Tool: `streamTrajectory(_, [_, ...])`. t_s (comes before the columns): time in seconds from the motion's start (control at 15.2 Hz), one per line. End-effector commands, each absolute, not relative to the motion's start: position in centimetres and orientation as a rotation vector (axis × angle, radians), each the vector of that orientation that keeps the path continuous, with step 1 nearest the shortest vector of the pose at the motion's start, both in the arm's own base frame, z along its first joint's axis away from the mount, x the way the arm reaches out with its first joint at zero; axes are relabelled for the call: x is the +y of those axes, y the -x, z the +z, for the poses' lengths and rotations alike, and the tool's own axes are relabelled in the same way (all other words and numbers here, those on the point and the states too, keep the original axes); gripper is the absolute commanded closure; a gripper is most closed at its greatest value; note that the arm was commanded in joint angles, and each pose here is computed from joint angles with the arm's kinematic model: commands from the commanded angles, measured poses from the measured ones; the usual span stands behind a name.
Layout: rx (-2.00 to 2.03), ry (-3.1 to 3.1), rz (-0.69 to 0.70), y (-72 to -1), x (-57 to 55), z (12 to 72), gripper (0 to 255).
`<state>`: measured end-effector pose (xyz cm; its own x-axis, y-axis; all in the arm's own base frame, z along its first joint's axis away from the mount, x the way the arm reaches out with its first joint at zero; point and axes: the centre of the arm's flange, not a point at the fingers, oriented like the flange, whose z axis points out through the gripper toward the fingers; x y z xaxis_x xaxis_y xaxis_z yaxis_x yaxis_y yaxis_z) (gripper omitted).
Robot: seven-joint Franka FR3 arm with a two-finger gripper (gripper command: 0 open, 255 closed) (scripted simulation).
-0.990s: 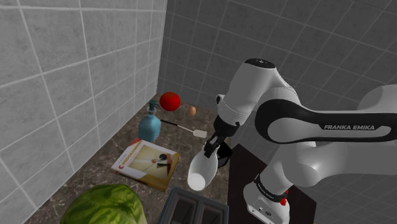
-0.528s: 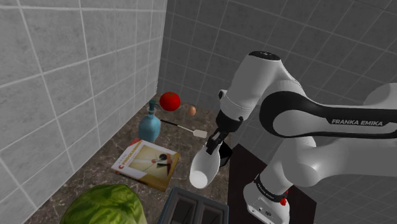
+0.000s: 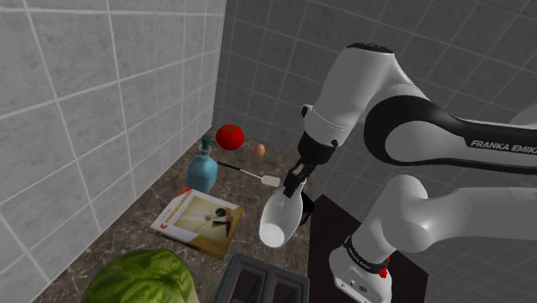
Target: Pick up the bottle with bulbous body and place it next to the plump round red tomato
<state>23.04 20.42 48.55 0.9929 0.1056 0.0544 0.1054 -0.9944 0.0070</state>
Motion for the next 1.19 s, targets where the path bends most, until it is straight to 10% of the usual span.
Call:
streamTrajectory(0.0, [0.166,-3.132,0.086,-23.0,20.4,49.6,255])
streamTrajectory(1.12, [0.166,-3.132,0.086,-23.0,20.4,58.6,255])
